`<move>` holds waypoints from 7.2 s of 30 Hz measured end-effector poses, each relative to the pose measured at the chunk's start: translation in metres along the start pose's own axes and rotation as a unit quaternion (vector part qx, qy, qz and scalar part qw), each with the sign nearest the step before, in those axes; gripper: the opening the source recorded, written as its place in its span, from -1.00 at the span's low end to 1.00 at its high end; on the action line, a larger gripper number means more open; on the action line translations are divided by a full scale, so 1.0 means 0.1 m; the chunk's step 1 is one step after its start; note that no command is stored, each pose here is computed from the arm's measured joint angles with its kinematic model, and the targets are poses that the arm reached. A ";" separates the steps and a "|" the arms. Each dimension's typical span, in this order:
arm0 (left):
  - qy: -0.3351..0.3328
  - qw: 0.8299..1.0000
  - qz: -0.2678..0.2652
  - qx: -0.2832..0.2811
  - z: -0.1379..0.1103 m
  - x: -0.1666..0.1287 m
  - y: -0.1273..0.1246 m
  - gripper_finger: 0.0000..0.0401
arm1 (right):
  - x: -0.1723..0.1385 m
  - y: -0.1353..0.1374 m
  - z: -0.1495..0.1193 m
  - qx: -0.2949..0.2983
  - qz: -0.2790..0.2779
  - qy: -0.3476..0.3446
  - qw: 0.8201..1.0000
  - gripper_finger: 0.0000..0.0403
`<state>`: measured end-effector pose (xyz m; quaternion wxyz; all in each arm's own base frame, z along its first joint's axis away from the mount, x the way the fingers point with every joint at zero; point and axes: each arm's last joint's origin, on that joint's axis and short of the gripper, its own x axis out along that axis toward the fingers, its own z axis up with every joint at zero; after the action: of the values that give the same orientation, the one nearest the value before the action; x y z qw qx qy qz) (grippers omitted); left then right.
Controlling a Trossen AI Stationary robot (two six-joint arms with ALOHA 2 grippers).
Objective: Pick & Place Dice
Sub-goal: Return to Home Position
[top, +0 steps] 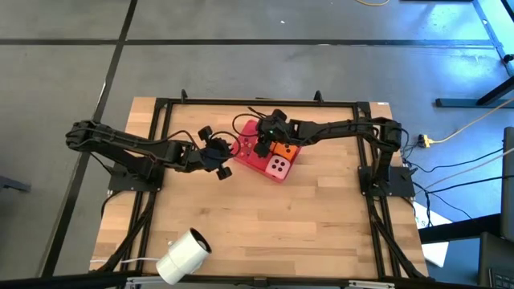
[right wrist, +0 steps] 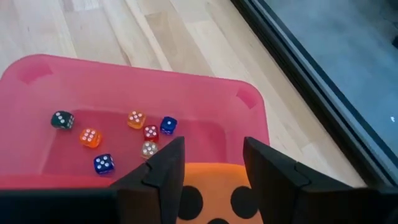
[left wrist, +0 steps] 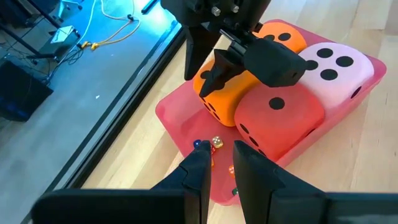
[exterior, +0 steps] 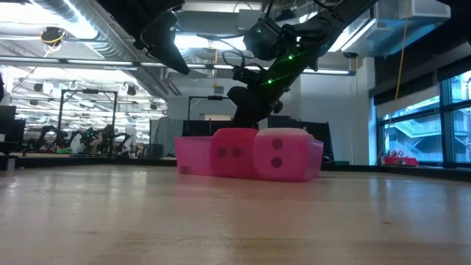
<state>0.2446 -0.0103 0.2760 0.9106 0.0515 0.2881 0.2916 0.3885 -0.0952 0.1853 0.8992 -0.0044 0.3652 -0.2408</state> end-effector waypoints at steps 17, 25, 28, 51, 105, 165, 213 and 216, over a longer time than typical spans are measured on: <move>-0.012 1.000 0.025 0.010 0.00 -0.11 0.03 -0.70 | -1.10 -0.18 0.66 -0.072 -0.051 0.047 0.995 -0.58; -0.068 0.998 0.007 -0.018 0.05 -0.53 0.21 -0.70 | -1.89 -0.32 0.64 -0.083 -0.087 0.059 0.991 -0.93; -0.084 0.996 -0.019 -0.019 0.03 -0.72 0.29 -0.70 | -2.17 -0.38 0.55 -0.065 -0.062 0.068 0.994 -0.95; -0.163 0.979 -0.113 0.044 -0.11 -1.31 0.55 -0.70 | -2.74 -0.50 -1.13 -0.078 0.255 -0.142 0.953 -0.94; -0.337 0.928 -0.157 -0.026 -1.43 -0.86 0.62 -0.70 | -2.19 -0.37 -2.03 -0.052 0.279 -0.403 0.870 -0.95; -0.309 0.932 -0.170 -0.085 -1.72 -0.60 0.40 -0.70 | -2.05 -0.32 -2.16 0.011 0.309 -0.343 0.887 -0.95; -0.318 0.935 -0.152 -0.033 -1.72 -0.60 0.40 -0.70 | -2.05 -0.32 -2.16 0.010 0.309 -0.343 0.887 -0.95; -0.318 0.935 -0.152 -0.033 -1.72 -0.60 0.40 -0.70 | -2.05 -0.32 -2.16 0.010 0.309 -0.343 0.887 -0.95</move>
<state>0.0893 -0.0233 0.1734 0.9893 0.0667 -0.0217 0.1277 0.1058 0.0019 0.1674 0.9974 0.0355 0.0140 0.0619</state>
